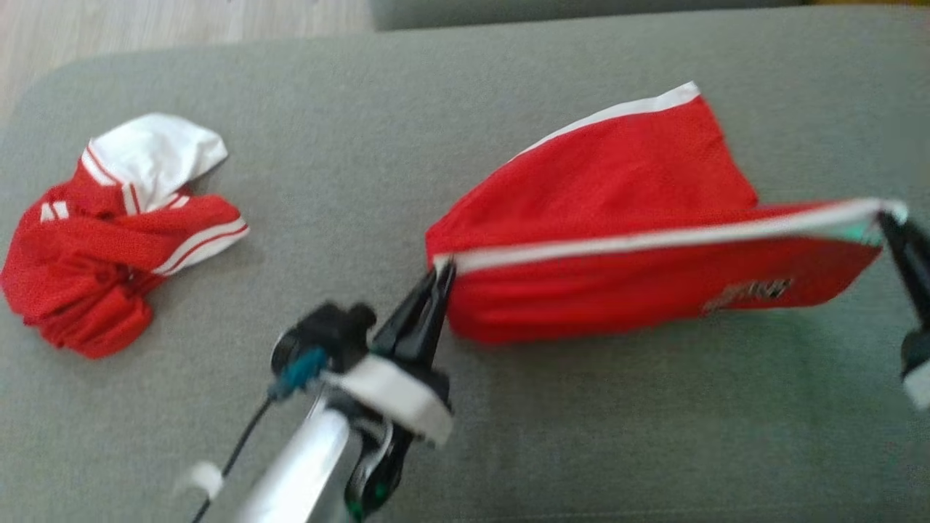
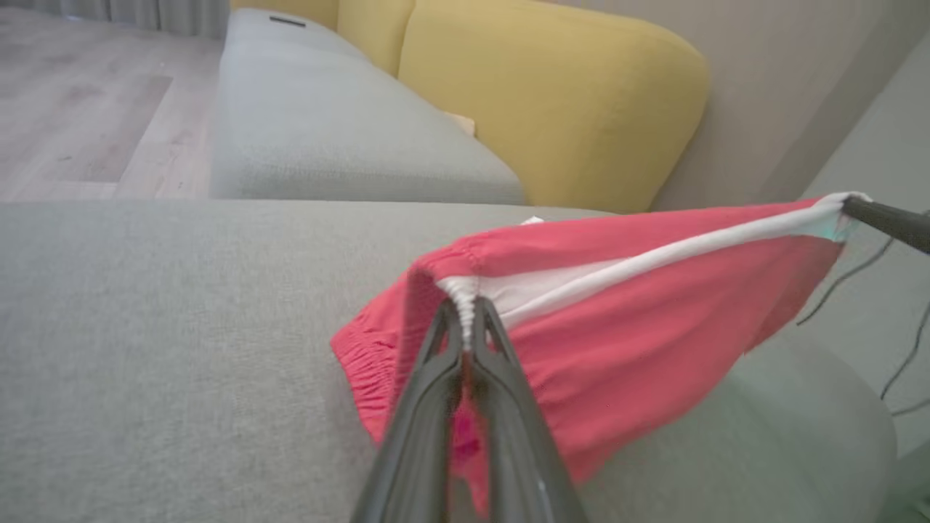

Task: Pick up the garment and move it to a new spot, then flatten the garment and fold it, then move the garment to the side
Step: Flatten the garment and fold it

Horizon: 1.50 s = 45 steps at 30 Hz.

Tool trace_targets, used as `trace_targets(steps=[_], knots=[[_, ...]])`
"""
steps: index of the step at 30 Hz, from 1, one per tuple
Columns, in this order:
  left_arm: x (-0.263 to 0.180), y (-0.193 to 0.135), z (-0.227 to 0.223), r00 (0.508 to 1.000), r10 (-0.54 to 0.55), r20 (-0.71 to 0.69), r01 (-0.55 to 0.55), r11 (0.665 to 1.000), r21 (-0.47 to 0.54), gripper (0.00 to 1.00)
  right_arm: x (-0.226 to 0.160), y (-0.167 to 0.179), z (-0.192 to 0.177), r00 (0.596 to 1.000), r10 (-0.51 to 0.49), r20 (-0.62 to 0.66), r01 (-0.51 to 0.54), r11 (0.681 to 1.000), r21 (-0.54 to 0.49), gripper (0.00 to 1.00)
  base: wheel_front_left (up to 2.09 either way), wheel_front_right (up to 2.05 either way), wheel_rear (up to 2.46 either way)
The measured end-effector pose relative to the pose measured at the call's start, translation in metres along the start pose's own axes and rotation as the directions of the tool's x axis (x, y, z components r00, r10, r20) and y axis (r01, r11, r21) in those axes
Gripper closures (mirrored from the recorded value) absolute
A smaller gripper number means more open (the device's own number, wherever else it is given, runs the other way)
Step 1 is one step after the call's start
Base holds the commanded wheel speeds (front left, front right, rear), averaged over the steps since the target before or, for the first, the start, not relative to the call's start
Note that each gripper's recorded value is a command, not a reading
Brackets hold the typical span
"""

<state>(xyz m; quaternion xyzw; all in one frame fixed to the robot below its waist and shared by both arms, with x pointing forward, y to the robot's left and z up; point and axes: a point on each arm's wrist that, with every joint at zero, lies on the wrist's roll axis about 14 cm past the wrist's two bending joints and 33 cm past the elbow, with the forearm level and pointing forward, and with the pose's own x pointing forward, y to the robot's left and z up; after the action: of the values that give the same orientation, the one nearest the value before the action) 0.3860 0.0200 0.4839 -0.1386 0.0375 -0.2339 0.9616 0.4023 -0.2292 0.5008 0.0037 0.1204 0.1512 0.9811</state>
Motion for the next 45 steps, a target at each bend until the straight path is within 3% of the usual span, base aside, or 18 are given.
trace_targets(steps=[12,25,30,31,32,33,34,35,36,37,45], knots=[[0.058,0.029,0.005,0.998,0.057,-0.026,-0.058,0.998,-0.038,1.0,0.098,-0.012,0.008,0.986,0.088,-0.143,-0.097,0.994,-0.054,1.0,0.0,0.0,0.0],[0.083,0.059,-0.017,0.984,0.128,-0.123,-0.13,0.992,-0.005,1.0,0.165,-0.009,-0.018,0.958,0.131,-0.256,-0.154,0.986,-0.071,1.0,0.0,0.0,0.0],[0.086,0.066,-0.028,0.976,0.156,-0.153,-0.158,0.987,-0.003,1.0,0.181,-0.007,-0.024,0.96,0.15,-0.237,-0.172,0.982,-0.074,1.0,0.0,0.0,0.0],[0.086,0.068,-0.033,0.973,0.161,-0.167,-0.157,0.987,0.038,1.0,0.185,-0.004,-0.025,0.961,0.161,-0.226,-0.18,0.981,-0.068,0.99,0.0,0.0,0.0],[0.087,0.069,-0.033,0.972,0.165,-0.167,-0.16,0.986,0.043,0.98,0.187,-0.003,-0.025,0.961,0.164,-0.222,-0.184,0.98,-0.07,0.8,0.0,0.0,0.0],[0.088,0.068,-0.032,0.973,0.164,-0.162,-0.159,0.986,0.042,0.85,0.188,-0.005,-0.025,0.964,0.161,-0.212,-0.179,0.982,-0.069,0.2,0.0,0.0,0.0],[0.089,0.068,-0.031,0.974,0.162,-0.16,-0.157,0.987,0.042,0.64,0.189,-0.008,-0.022,0.969,0.155,-0.194,-0.17,0.983,-0.067,0.0,0.0,0.0,0.0],[0.089,0.067,-0.03,0.974,0.16,-0.157,-0.156,0.987,0.041,0.53,0.19,-0.011,-0.018,0.975,0.147,-0.167,-0.16,0.985,-0.067,0.0,0.0,0.0,0.0],[0.089,0.067,-0.029,0.975,0.163,-0.153,-0.158,0.987,0.043,0.18,0.191,-0.012,-0.014,0.979,0.143,-0.145,-0.154,0.986,-0.068,0.0,0.0,0.0,0.0],[0.089,0.067,-0.026,0.974,0.17,-0.147,-0.164,0.985,0.05,0.0,0.191,-0.012,-0.011,0.981,0.145,-0.127,-0.154,0.986,-0.069,0.0,0.0,0.0,0.0],[0.08,0.064,0.0,0.974,0.222,-0.045,-0.217,0.971,0.103,0.0,0.167,-0.013,-0.025,0.981,0.13,-0.143,-0.131,0.991,0.004,0.0,0.0,0.0,0.0]])
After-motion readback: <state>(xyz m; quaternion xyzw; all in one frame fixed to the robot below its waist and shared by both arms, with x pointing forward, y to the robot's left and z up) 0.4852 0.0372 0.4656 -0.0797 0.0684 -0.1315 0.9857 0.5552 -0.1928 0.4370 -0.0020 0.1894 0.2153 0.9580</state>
